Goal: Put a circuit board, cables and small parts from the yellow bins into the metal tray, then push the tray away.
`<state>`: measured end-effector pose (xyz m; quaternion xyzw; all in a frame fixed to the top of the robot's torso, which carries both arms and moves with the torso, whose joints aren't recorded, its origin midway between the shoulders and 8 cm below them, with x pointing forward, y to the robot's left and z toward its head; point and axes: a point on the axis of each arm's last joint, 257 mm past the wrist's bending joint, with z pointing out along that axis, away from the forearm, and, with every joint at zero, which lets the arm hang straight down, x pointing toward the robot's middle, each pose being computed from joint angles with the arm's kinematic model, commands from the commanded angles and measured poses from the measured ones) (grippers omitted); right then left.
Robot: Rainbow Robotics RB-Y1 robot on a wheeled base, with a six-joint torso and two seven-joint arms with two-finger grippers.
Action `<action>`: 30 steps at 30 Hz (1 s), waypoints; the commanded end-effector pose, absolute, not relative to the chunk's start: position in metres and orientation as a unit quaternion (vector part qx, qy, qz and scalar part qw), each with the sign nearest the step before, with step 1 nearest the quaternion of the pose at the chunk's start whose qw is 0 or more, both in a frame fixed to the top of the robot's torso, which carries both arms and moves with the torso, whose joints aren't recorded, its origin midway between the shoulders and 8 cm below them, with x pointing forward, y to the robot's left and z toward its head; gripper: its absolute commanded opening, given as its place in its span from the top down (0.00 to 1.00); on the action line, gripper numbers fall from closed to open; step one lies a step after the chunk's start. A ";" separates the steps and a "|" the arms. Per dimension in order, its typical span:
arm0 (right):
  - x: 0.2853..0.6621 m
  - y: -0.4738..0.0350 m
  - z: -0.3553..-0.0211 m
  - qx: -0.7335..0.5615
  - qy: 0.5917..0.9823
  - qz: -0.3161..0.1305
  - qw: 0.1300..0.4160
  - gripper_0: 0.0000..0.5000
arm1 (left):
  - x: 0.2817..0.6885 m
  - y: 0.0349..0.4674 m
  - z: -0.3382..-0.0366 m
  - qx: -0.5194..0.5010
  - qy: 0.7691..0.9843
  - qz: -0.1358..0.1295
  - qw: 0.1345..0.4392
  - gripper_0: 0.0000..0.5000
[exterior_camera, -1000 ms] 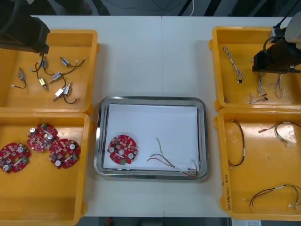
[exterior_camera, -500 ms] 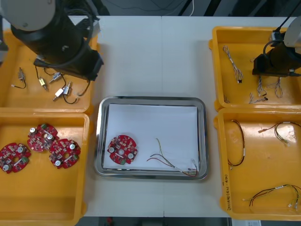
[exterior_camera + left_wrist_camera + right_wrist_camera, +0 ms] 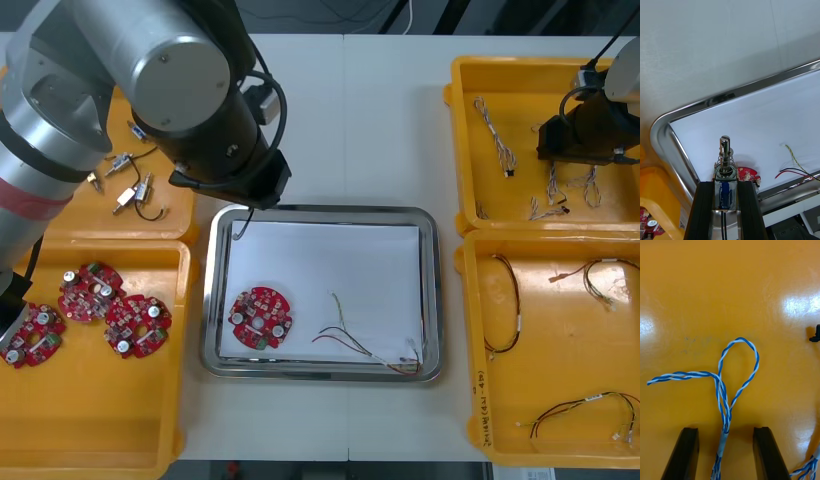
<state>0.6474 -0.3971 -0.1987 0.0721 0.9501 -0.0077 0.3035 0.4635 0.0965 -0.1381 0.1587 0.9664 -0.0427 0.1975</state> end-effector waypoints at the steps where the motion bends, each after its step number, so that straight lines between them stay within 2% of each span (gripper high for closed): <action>1: 0.647 -0.395 -0.207 0.101 0.946 0.011 0.309 0.62 | 0.466 0.073 -0.138 0.164 0.961 -0.058 0.216 1.00; 2: 0.648 -0.394 -0.209 0.101 0.945 0.013 0.310 0.81 | 0.466 0.073 -0.143 0.163 0.961 -0.059 0.215 1.00; 3: 0.649 -0.393 -0.208 0.102 0.944 0.015 0.313 0.93 | 0.466 0.074 -0.146 0.162 0.961 -0.060 0.214 1.00; 4: 0.649 -0.394 -0.209 0.102 0.944 0.015 0.314 1.00 | 0.465 0.073 -0.150 0.163 0.961 -0.060 0.214 1.00; 9: 0.651 -0.391 -0.207 0.101 0.943 0.020 0.317 1.00 | 0.464 0.078 -0.170 0.159 0.963 -0.056 0.211 1.00; 14: 0.653 -0.395 -0.191 0.097 0.942 0.015 0.320 1.00 | 0.467 0.085 -0.190 0.154 0.963 -0.054 0.215 1.00; 19: 0.644 -0.401 -0.160 0.087 0.948 0.009 0.305 1.00 | 0.466 0.095 -0.215 0.152 0.964 -0.046 0.215 1.00; 30: 0.609 -0.397 -0.101 0.059 0.961 0.007 0.269 1.00 | 0.461 0.113 -0.246 0.145 0.966 -0.036 0.210 1.00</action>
